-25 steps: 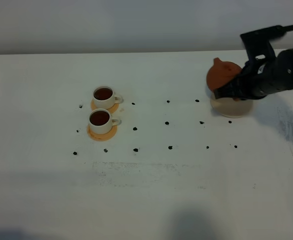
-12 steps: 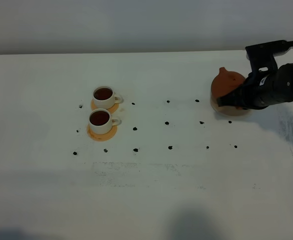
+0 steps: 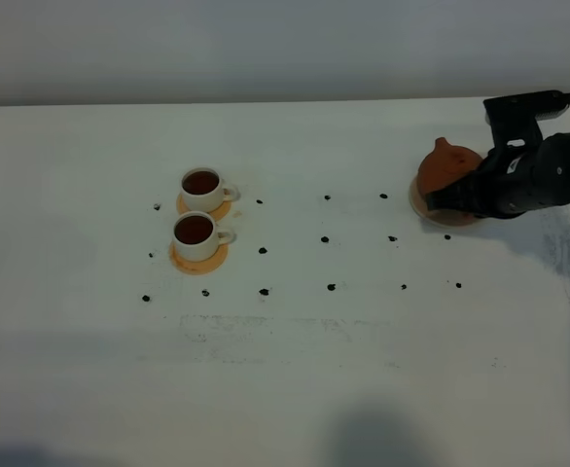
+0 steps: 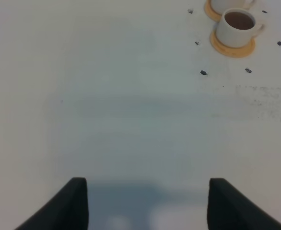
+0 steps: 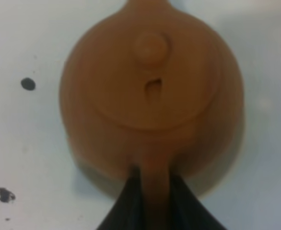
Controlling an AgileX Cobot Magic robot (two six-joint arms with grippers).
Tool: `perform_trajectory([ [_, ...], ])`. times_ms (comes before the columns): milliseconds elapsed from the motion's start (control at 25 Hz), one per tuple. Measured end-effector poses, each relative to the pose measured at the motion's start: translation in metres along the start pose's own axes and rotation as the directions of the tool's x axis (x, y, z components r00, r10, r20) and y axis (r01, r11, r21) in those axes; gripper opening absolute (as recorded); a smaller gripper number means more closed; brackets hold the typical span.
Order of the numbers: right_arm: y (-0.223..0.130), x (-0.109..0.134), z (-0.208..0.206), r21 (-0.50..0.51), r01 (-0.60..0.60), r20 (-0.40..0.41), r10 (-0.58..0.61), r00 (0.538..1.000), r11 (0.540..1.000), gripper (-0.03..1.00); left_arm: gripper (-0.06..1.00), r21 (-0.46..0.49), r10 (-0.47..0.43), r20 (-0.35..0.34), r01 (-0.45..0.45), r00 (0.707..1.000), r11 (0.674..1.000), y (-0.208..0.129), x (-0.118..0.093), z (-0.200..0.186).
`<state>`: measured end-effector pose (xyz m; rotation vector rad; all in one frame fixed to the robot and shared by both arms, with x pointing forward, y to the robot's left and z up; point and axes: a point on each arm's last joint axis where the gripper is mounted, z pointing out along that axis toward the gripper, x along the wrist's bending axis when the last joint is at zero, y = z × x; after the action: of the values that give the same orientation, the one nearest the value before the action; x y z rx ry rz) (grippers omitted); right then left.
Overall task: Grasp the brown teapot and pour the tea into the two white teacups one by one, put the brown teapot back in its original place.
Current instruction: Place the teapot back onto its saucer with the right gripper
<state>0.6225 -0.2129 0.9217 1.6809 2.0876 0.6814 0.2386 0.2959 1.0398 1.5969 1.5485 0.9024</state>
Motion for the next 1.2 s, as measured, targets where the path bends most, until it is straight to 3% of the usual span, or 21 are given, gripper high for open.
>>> perform_trajectory([
  [880, -0.0068, -0.0006, 0.0058, 0.027, -0.049, -0.002, 0.049, 0.999, 0.998, 0.13, 0.52, 0.0, 0.0, 0.0, 0.0, 1.0, 1.0, 0.0, 0.0, 0.0],
  [1200, -0.0056, -0.0005, 0.004, 0.022, -0.067, -0.002, 0.067, 0.998, 0.997, 0.39, 0.52, 0.0, 0.0, 0.0, 0.0, 1.0, 1.0, 0.0, 0.0, 0.0],
])
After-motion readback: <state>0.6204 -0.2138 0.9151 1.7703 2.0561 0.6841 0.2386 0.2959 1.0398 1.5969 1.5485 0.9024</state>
